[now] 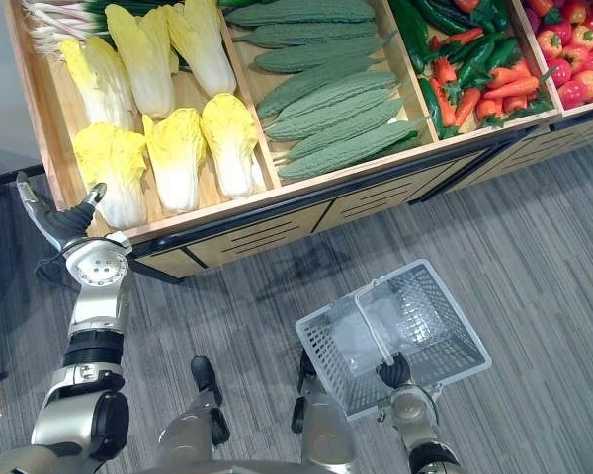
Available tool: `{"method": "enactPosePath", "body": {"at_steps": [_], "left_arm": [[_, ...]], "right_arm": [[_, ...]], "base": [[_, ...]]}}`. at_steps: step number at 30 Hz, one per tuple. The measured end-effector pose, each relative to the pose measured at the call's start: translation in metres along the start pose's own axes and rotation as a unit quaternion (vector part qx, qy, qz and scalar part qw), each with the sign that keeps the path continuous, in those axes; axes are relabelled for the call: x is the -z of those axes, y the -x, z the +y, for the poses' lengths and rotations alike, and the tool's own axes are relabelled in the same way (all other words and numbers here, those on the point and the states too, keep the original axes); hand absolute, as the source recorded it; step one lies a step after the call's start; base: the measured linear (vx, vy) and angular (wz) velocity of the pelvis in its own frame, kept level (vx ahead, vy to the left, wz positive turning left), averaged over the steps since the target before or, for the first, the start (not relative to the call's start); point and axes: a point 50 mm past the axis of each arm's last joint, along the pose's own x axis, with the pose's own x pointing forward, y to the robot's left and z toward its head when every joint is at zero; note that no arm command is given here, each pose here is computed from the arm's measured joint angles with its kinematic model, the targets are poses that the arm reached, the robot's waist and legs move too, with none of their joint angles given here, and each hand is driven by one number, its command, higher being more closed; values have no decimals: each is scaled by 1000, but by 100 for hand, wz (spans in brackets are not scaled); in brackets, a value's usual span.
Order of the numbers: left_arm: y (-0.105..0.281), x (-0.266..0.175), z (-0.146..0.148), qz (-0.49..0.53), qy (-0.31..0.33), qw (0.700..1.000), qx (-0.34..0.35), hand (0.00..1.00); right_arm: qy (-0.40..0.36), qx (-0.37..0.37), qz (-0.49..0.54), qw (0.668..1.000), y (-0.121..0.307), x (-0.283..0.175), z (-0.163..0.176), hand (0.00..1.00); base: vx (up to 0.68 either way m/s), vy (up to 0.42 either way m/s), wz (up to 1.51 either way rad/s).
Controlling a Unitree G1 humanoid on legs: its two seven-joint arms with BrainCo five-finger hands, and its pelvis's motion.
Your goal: Pick vegetable in the basket
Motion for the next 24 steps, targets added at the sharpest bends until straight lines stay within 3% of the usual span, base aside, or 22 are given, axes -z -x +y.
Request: {"method": "enactPosePath", "body": {"at_steps": [11, 24], "left_arm": [[6, -16, -8, -42, 3, 999, 18, 0], [4, 15, -3, 26, -50, 998, 11, 0]], "right_arm": [[0, 0, 0, 1000, 0, 0, 0, 100], [-2, 11, -9, 1000, -1, -5, -1, 100]], "base": [[23, -1, -5], [29, -1, -4]]}}
